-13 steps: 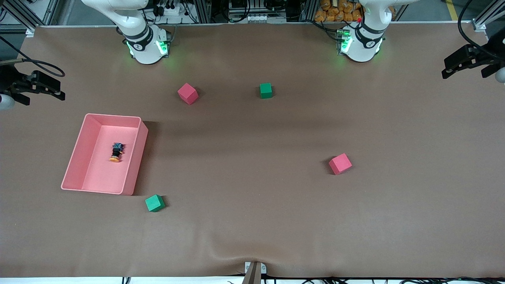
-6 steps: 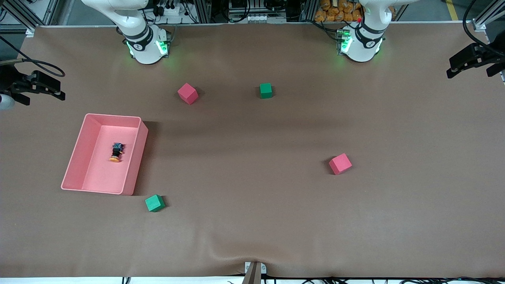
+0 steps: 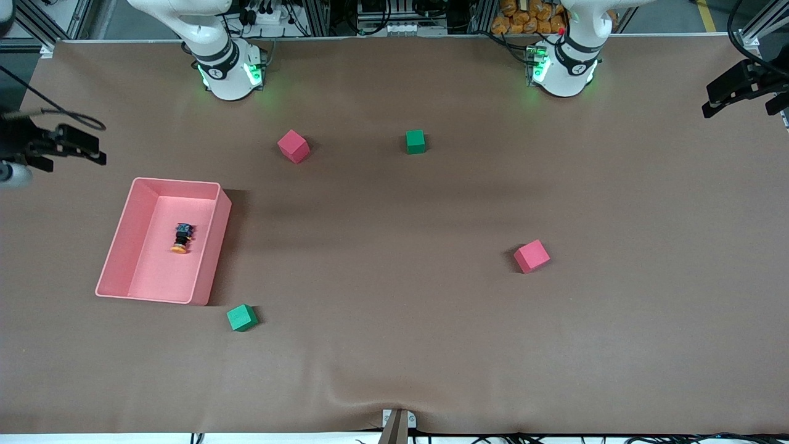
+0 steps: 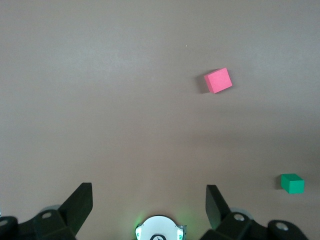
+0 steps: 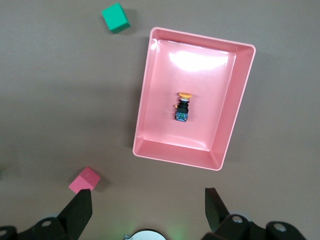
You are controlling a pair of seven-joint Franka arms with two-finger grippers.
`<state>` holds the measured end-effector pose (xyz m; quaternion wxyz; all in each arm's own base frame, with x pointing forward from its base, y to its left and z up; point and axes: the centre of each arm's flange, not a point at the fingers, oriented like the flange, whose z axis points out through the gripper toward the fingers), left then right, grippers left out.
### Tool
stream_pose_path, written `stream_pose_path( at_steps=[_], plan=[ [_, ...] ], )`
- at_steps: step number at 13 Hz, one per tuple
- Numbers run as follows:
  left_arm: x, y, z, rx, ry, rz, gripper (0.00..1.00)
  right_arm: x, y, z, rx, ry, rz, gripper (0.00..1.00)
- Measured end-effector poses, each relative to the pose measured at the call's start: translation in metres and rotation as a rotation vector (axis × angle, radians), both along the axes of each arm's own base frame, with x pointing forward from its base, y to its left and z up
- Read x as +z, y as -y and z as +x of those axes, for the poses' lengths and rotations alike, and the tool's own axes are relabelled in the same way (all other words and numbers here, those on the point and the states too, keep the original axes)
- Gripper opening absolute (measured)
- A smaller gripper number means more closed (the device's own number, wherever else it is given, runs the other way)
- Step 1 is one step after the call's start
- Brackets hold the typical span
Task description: Place and upright button with both arms
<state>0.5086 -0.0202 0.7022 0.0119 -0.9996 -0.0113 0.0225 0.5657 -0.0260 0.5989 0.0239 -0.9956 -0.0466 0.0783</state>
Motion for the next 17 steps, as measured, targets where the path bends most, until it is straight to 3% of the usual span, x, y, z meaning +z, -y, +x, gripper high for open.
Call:
stream_pose_path(
  at_steps=[3,9,14,17],
  plan=[
    [0.000,0.000,0.000,0.000,0.001,0.000,1.00,-0.040,0.025,0.018,-0.038,-0.054,0.005,1.00],
    [0.003,0.004,0.003,-0.009,0.034,-0.002,1.00,-0.104,0.051,0.041,-0.081,-0.038,0.002,1.00],
    [0.000,0.007,0.010,-0.016,0.055,-0.004,1.00,-0.192,0.069,0.031,-0.119,-0.048,0.002,1.00],
    [-0.003,0.011,0.015,-0.023,0.061,-0.005,1.00,-0.244,0.063,0.021,-0.151,-0.006,-0.005,1.00]
  ],
)
